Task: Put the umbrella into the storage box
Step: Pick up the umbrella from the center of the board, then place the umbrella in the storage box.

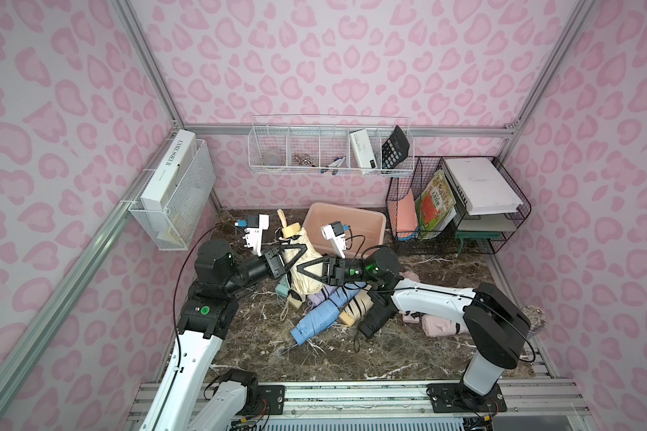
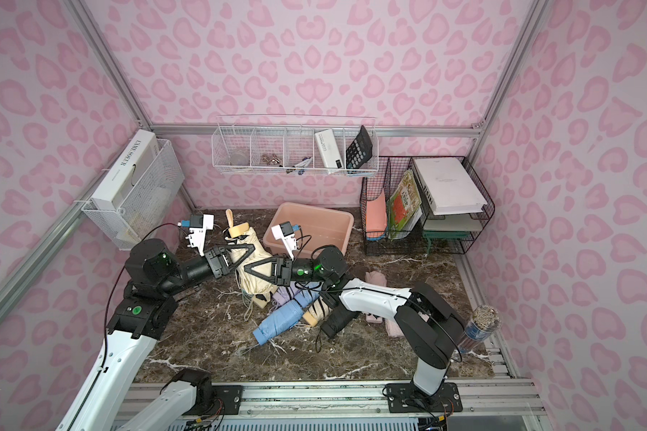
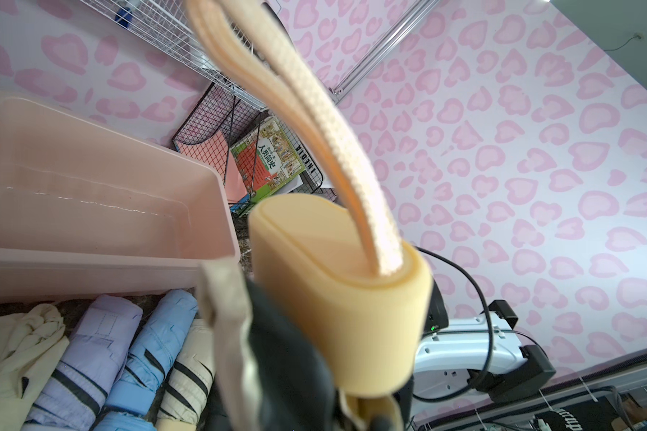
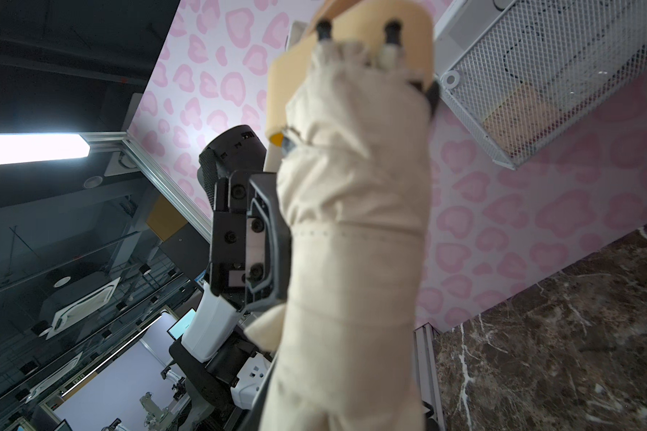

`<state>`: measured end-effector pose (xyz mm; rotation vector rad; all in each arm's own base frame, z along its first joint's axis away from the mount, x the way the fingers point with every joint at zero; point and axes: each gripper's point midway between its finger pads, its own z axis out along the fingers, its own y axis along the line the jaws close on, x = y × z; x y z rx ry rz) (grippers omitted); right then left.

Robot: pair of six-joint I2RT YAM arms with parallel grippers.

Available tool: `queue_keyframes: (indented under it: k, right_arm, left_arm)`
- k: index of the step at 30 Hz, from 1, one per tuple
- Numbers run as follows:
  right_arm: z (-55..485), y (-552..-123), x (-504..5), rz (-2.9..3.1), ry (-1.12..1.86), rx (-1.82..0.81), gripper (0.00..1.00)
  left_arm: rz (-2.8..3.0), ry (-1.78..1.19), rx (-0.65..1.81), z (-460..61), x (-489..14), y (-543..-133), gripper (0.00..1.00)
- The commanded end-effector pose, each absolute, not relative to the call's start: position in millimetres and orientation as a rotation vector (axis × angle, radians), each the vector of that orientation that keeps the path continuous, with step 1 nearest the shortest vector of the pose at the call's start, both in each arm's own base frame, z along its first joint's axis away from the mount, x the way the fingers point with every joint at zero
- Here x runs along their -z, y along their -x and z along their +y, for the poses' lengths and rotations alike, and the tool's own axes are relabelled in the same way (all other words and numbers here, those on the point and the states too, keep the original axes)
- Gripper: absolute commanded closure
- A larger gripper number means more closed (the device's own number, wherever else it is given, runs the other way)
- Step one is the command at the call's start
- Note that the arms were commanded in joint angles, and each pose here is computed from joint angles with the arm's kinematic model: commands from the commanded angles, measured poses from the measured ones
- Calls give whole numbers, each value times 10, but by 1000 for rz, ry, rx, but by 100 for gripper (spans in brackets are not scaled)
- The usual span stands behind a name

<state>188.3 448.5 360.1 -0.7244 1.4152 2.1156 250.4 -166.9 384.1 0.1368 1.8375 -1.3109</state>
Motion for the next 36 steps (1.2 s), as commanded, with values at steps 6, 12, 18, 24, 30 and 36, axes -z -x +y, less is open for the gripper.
queue_keyframes:
  k: [6, 12, 18, 24, 30, 36]
  right_arm:
    - [4214, -2239, -3523, 1440, 574, -1846, 30]
    - [3712, -2832, -3025, 1708, 367, -1451, 32]
    - [2929, -3489, -2509, 2065, 85, -739, 38]
    - [2437, -3838, -2221, 2238, -16, -333, 34]
    - [2333, -4105, -2067, 2291, -83, -206, 33]
    - [2283, -4338, -1839, 2358, -128, -148, 38]
  left_arm:
    - [1881, -143, 1158, -1584, -3786, -2650, 100]
    - [1980, -32, 1015, -1440, -3595, -2918, 100]
    - [2075, -21, 891, -1402, -3465, -3142, 100]
    - [2145, -44, 792, -1457, -3351, -3356, 100]
    - [2187, -66, 712, -1549, -3288, -3573, 100]
    - [2192, -91, 661, -1658, -3305, -3780, 100]
